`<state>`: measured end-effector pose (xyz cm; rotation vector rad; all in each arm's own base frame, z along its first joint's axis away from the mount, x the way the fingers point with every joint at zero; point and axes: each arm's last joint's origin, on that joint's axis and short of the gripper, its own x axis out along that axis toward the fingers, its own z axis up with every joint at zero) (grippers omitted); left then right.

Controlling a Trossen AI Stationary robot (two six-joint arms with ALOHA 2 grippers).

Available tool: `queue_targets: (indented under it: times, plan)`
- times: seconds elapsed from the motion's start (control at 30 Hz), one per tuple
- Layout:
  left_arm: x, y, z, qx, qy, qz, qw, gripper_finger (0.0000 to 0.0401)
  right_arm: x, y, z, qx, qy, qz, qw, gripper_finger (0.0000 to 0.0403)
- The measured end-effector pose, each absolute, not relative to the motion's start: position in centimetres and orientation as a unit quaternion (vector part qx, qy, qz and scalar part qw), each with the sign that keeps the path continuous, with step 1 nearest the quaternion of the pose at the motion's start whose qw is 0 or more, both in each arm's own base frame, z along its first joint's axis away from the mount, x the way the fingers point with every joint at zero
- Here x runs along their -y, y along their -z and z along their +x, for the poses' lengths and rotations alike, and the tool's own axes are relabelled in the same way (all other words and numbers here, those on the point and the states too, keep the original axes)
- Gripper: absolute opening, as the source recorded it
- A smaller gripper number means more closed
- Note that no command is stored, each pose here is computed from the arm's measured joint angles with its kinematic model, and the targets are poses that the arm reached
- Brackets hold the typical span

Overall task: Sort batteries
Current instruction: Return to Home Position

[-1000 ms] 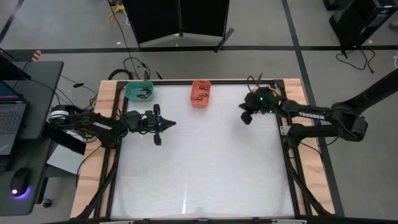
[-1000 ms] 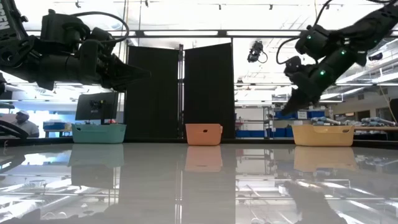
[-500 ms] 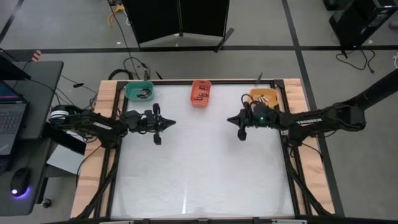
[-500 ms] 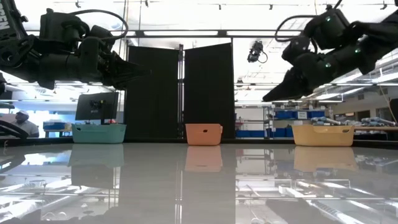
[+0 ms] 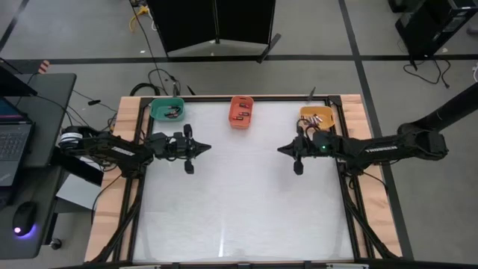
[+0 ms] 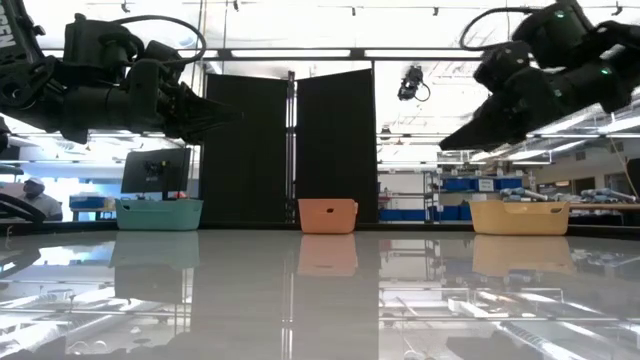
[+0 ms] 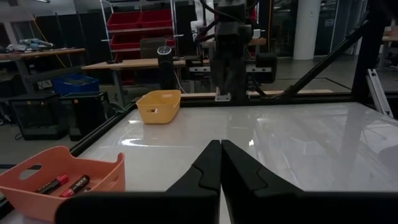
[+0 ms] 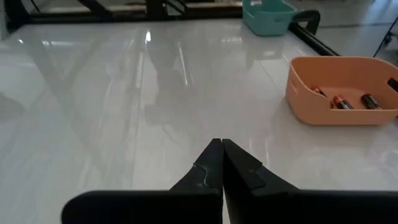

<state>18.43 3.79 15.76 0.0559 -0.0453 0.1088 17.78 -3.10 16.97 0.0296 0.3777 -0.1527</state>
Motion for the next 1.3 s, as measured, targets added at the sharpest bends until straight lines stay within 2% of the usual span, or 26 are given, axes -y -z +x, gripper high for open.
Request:
queue_targets:
  times: [0.5, 0.87, 1.03, 1.3]
  plan:
    - [-3.8, -15.8, 18.4, 0.022, -0.059, 0.026, 0.998, 0.0015, 2.0, -14.8, 13.1, -0.095, 0.068, 0.028, 0.993, 0.0007]
    - [-3.8, -15.7, 18.4, 0.022, -0.059, 0.016, 0.998, 0.0015, 1.3, -14.6, 11.1, -0.112, 0.103, 0.025, 0.988, 0.0005]
    - [-3.8, -15.7, 18.4, 0.019, -0.059, 0.014, 0.998, 0.0015, 1.0, -15.3, 10.8, -0.075, 0.085, 0.001, 0.994, 0.0005]
    - [-3.8, -15.7, 18.4, 0.018, -0.058, 0.014, 0.998, 0.0015, 0.8, -15.3, 10.7, -0.074, 0.068, 0.009, 0.995, 0.0005]
